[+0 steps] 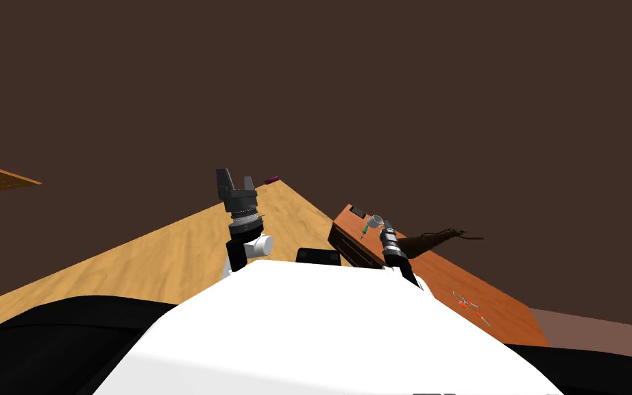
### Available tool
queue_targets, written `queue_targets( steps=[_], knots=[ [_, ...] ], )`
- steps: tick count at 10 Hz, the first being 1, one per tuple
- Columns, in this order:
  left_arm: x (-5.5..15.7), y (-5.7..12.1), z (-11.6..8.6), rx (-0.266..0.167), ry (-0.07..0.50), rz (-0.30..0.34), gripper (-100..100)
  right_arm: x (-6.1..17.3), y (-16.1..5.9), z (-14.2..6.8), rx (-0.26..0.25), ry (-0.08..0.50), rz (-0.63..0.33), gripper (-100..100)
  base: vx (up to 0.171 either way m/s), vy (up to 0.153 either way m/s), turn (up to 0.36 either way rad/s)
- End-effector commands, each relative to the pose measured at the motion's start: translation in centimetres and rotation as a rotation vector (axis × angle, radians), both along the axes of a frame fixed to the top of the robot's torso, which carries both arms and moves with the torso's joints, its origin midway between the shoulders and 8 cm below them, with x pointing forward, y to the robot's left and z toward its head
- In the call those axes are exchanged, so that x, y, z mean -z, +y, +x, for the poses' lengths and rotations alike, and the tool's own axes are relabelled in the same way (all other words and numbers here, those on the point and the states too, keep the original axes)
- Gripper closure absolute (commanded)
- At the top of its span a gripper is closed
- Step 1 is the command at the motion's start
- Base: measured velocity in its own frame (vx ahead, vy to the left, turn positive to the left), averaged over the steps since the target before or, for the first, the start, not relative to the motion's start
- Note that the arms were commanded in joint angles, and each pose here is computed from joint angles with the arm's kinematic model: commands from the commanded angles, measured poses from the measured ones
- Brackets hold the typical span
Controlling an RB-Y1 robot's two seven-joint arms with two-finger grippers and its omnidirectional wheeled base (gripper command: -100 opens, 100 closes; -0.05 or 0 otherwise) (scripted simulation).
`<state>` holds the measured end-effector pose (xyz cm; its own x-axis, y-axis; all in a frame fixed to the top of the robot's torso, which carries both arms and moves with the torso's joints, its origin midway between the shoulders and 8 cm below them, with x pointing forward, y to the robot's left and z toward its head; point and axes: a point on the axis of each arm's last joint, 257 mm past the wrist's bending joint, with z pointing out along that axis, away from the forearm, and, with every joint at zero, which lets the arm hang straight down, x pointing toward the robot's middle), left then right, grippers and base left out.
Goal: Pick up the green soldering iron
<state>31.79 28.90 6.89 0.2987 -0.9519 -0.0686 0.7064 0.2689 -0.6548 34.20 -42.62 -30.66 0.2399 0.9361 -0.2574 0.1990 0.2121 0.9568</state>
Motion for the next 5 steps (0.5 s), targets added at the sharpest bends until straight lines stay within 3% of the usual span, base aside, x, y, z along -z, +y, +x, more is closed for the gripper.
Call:
queue_targets(
  steps=[1,2,3,5],
  knots=[
    [0.0,0.0,0.0,0.000,0.000,0.000,0,2.1,-1.0,-1.0,0.026,0.057,0.006,-100,-0.015,-0.032,0.337],
    [0.0,0.0,0.0,0.000,0.000,0.000,0,4.4,-2.5,-2.6,0.062,0.125,0.010,-100,-0.015,-0.024,0.408],
    [0.0,0.0,0.0,0.000,0.000,0.000,0,4.6,-2.6,-2.7,0.063,0.130,0.012,-100,-0.011,-0.016,0.450],
    [0.0,0.0,0.0,0.000,0.000,0.000,0,9.1,-5.5,-6.4,0.133,0.266,0.020,-100,-0.008,-0.021,0.435]
  ],
)
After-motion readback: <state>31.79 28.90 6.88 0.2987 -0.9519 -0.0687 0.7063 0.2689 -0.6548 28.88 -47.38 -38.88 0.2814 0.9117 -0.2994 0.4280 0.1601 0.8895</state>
